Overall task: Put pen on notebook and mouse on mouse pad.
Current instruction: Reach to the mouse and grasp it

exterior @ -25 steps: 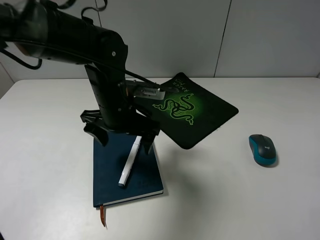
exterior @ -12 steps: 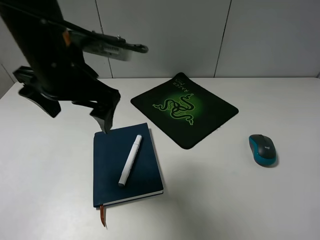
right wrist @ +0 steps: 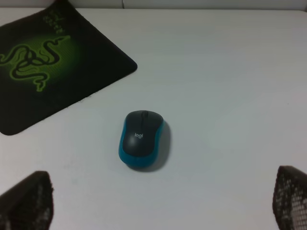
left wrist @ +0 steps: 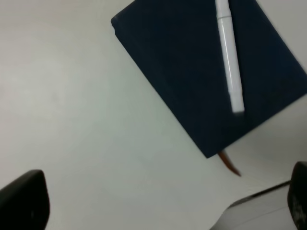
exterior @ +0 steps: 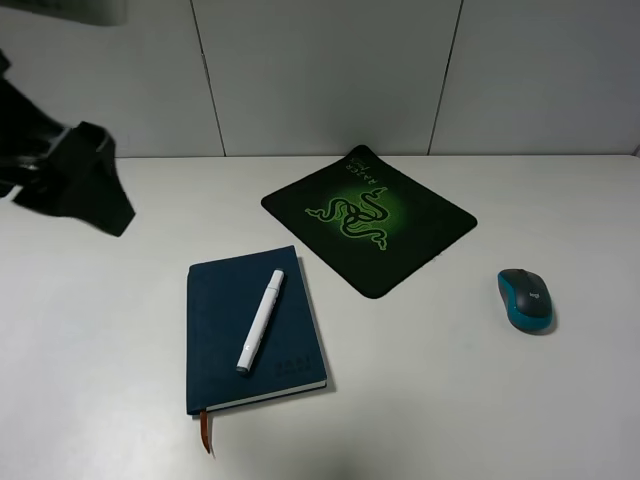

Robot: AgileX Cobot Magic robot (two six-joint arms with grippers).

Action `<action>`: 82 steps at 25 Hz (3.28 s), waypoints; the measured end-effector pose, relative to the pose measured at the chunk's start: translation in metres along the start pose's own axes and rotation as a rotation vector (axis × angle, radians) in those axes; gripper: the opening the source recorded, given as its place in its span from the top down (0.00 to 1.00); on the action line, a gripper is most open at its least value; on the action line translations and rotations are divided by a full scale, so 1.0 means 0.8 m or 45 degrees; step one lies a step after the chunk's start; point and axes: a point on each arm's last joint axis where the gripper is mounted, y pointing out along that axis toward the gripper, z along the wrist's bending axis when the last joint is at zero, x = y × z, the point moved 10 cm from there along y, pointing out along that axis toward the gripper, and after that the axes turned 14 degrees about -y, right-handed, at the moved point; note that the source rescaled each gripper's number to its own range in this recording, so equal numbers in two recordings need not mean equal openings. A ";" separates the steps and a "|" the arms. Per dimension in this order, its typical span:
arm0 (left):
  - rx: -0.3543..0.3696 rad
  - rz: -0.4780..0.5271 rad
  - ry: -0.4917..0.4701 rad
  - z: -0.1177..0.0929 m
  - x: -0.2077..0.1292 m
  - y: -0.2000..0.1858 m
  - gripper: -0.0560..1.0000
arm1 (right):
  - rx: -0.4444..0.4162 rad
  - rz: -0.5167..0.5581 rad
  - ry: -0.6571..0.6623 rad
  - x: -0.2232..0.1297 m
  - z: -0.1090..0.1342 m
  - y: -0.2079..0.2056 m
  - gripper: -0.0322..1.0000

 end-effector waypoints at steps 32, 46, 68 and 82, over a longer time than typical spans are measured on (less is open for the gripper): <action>-0.019 -0.517 -0.177 0.120 -0.154 -0.006 0.00 | 0.000 0.000 0.001 0.000 0.000 0.000 0.00; 0.009 -0.668 -0.247 0.118 -0.172 0.002 0.00 | 0.000 0.000 0.001 0.000 0.000 0.000 0.00; 0.048 -0.779 -0.273 0.118 -0.177 -0.008 0.00 | 0.001 0.000 0.002 0.000 0.000 0.000 0.00; 0.049 -0.779 -0.272 0.118 -0.177 -0.008 0.00 | 0.001 0.000 0.006 0.000 0.000 0.000 0.00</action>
